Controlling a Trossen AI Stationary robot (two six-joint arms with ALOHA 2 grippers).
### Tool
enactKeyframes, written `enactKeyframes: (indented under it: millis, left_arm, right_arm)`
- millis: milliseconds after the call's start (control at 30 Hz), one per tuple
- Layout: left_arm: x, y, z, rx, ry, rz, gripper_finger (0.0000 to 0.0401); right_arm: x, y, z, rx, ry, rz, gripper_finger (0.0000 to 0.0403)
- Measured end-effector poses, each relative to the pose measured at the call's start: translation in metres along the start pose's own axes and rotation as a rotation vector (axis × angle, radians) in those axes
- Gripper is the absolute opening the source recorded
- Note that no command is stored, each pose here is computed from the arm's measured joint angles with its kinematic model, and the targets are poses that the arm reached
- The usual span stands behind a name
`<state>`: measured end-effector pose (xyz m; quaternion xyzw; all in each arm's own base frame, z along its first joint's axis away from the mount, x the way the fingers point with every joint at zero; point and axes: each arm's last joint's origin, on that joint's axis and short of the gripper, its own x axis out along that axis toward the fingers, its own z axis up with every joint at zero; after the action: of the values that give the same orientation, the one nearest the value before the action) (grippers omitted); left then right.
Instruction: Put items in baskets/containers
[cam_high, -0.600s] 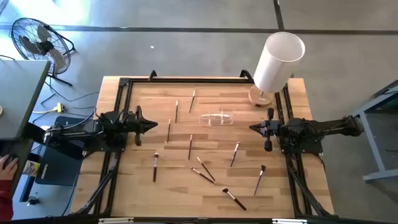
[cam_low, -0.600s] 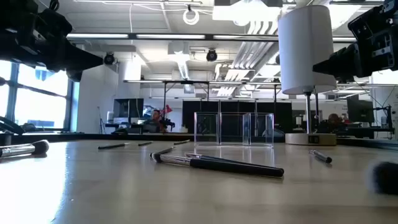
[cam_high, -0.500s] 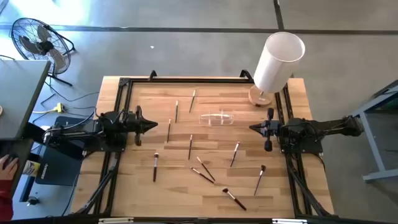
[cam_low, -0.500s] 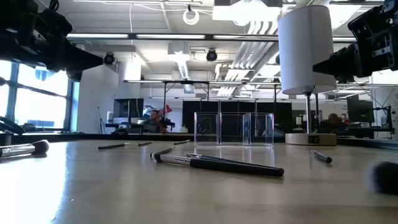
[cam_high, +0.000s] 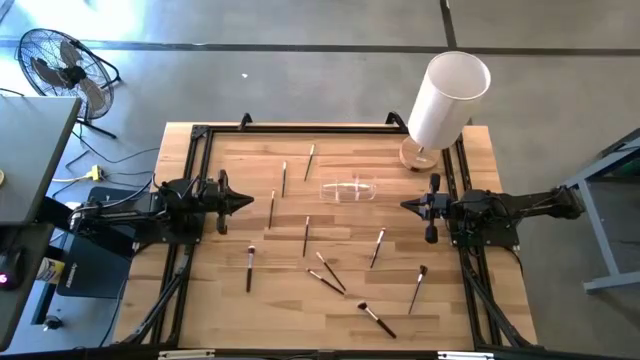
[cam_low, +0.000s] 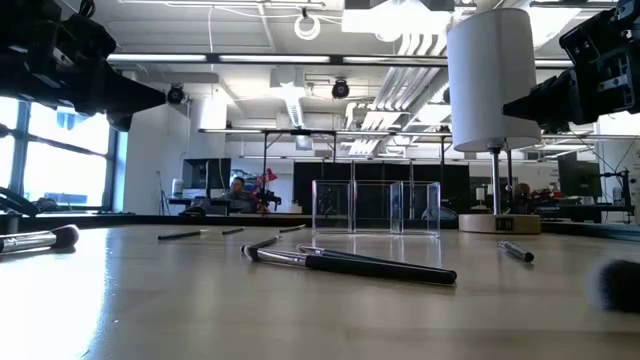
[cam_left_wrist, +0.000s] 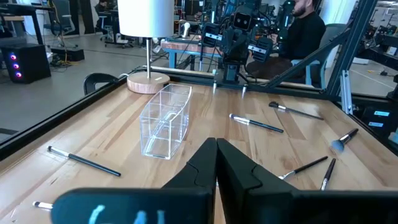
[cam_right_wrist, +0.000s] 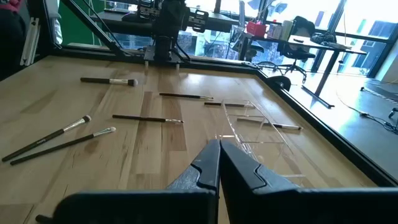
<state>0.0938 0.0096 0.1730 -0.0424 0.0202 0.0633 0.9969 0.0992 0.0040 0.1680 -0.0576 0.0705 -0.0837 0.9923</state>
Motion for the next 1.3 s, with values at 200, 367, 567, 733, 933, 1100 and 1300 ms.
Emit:
enactKeyframes:
  millis: [200,367,567,733,933,1100,1300]
  left_arm:
    - [0.0,0.0,0.0,0.0,0.0,0.0,0.0003]
    - [0.0,0.0,0.0,0.0,0.0,0.0,0.0003]
    - [0.0,0.0,0.0,0.0,0.0,0.0,0.0003]
    - [0.0,0.0,0.0,0.0,0.0,0.0,0.0003]
    - [0.0,0.0,0.0,0.0,0.0,0.0,0.0003]
    - [0.0,0.0,0.0,0.0,0.0,0.0,0.0003]
    - [0.0,0.0,0.0,0.0,0.0,0.0,0.0003]
  right_arm:
    - [0.0,0.0,0.0,0.0,0.0,0.0,0.0004]
    - [0.0,0.0,0.0,0.0,0.0,0.0,0.0003]
    - [0.0,0.0,-0.0001,0.0,0.0,0.0,0.0007]
    - [0.0,0.0,-0.0001,0.0,0.0,0.0,0.0008]
    - [0.0,0.0,0.0,0.0,0.0,0.0,0.0008]
    - [0.0,0.0,-0.0001,0.0,0.0,0.0,0.0005]
    - [0.0,0.0,0.0,0.0,0.0,0.0,0.0005]
